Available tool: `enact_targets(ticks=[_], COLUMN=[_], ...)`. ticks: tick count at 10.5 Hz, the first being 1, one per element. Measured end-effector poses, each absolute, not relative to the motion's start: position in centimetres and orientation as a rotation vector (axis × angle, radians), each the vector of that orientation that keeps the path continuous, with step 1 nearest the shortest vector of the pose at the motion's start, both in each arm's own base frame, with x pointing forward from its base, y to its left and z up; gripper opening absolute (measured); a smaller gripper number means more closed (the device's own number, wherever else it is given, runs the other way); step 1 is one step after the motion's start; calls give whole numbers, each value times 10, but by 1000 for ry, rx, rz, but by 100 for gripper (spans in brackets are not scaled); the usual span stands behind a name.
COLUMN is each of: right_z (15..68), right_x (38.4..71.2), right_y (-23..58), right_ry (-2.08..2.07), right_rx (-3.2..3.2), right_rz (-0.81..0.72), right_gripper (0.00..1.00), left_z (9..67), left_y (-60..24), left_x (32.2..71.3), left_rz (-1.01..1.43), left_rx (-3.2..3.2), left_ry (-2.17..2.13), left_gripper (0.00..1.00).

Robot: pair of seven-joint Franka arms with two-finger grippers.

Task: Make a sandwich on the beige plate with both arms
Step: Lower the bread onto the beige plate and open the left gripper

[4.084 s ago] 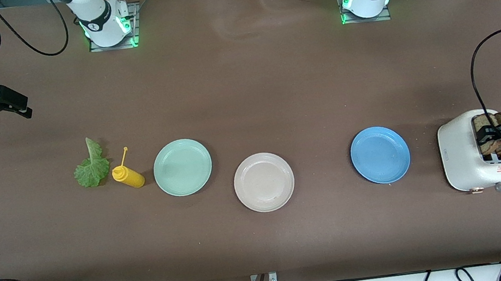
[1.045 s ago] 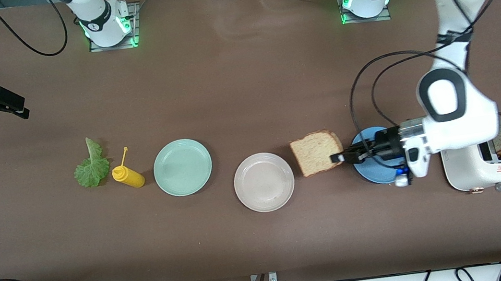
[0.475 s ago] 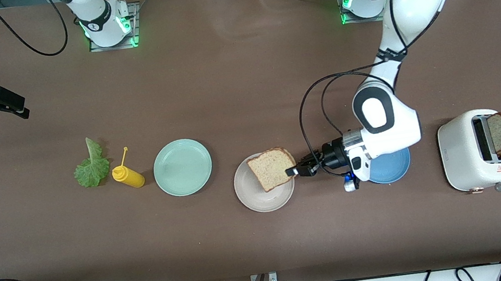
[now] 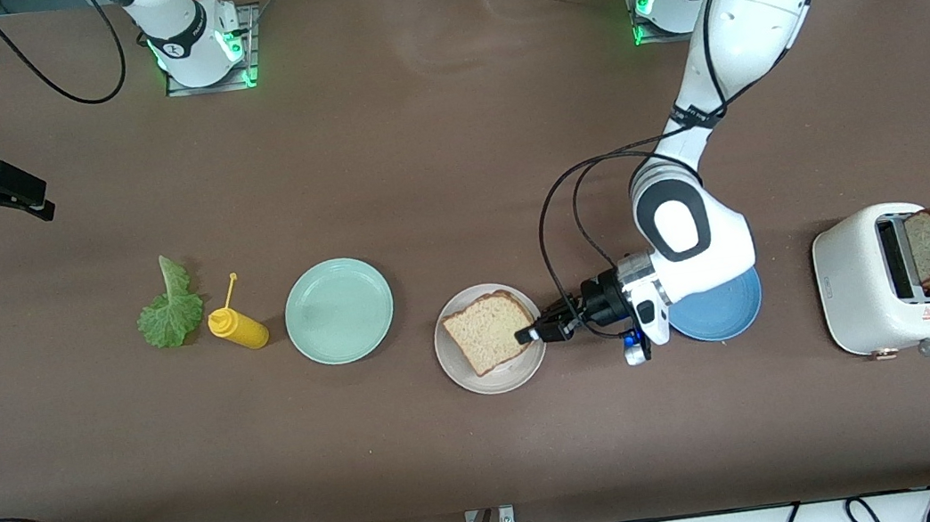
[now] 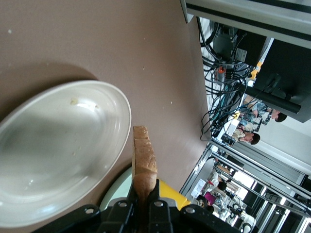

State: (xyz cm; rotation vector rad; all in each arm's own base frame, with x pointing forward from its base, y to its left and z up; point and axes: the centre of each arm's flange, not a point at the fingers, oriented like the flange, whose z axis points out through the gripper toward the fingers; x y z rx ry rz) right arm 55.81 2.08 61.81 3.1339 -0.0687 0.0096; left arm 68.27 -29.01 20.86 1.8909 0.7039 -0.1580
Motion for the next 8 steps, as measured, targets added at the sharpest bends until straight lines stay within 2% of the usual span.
enact_targets(ticks=[2, 3, 8], right_z=[618, 618, 618], right_x=[558, 558, 558], right_y=[21, 21, 21], right_ry=[-69, -69, -69], right_rx=[3134, 3134, 3134], right_rz=[10, 10, 8], right_gripper=[100, 100, 100], left_z=[199, 196, 194], left_y=[-292, -292, -276], left_x=[686, 686, 692], left_rz=[-143, -109, 32], left_rx=[1899, 1917, 1977], left_ry=[690, 643, 537], left_gripper=[11, 19, 89])
